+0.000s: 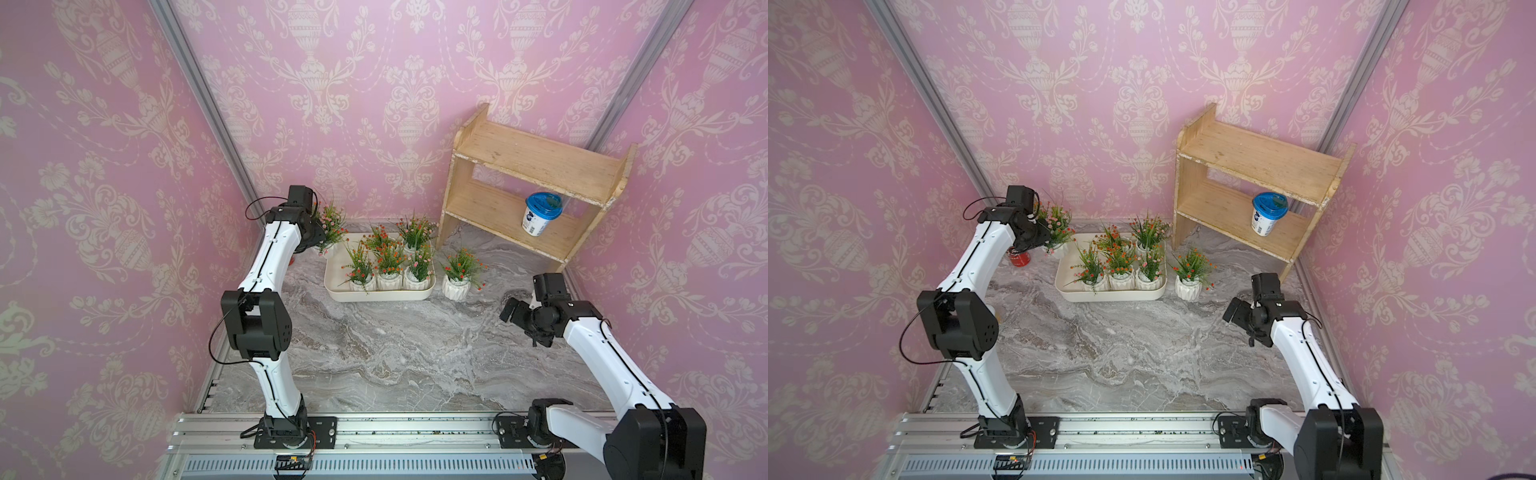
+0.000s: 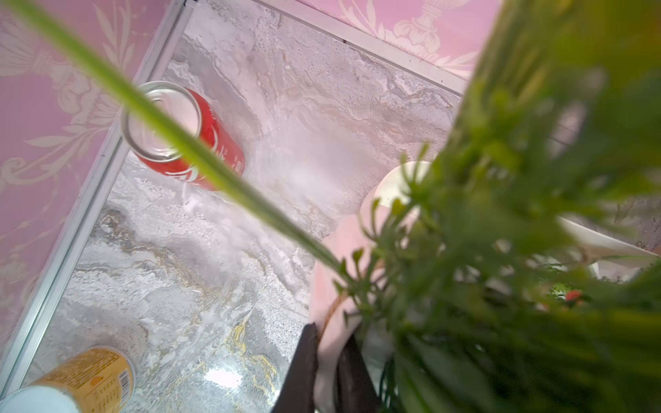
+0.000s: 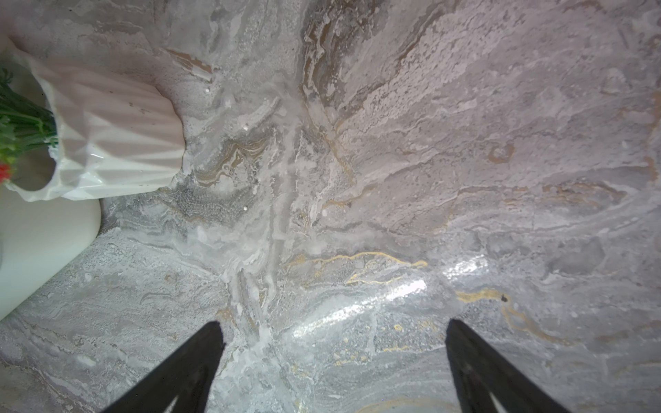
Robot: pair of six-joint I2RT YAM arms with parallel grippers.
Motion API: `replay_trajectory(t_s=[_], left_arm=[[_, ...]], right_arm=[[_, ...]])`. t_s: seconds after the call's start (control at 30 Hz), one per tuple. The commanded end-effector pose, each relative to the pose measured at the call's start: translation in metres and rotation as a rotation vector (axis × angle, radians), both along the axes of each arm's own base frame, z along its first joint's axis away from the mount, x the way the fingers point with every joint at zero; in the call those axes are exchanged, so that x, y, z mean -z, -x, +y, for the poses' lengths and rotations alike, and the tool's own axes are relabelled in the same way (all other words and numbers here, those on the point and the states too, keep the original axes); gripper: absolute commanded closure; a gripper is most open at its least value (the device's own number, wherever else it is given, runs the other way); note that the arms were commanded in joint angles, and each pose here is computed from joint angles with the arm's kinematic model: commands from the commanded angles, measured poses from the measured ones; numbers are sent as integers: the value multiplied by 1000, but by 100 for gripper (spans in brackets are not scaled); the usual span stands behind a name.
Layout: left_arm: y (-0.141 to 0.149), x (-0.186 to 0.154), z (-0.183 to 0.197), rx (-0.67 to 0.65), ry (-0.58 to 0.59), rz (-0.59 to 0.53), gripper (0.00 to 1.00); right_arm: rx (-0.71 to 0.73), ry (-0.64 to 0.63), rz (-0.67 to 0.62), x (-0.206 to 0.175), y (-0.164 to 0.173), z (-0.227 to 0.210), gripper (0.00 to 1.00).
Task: Put the potted gypsophila into the storage box
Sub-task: Place the baby's breath potted plant at the storage box.
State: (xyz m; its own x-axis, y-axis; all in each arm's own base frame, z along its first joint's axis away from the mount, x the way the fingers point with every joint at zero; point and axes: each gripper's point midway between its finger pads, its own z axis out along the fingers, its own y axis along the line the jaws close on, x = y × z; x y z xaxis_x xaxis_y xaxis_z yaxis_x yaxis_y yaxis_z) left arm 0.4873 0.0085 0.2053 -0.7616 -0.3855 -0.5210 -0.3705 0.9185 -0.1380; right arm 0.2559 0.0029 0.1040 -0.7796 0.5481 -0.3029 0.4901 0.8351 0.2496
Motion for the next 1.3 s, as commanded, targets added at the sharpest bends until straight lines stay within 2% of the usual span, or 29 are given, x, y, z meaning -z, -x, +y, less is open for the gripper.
replay_trajectory(t_s=[0.0,0.3,0.5,1.27], left_arm=[[-27,-26,-26,67,33,-114,100],[-43,-9,-67,170,6,-107,100],[-47,6,-75,185,-41,-84,100],[-65,71,-110,222,26,-17,100]], right_arm=[[-16,-5,-49,-11,-17,0,0],[-13,-31,-17,-6,-28,3,0],[-4,-34,-12,-4,-29,3,0],[-31,-50,4,4,-35,6,0]])
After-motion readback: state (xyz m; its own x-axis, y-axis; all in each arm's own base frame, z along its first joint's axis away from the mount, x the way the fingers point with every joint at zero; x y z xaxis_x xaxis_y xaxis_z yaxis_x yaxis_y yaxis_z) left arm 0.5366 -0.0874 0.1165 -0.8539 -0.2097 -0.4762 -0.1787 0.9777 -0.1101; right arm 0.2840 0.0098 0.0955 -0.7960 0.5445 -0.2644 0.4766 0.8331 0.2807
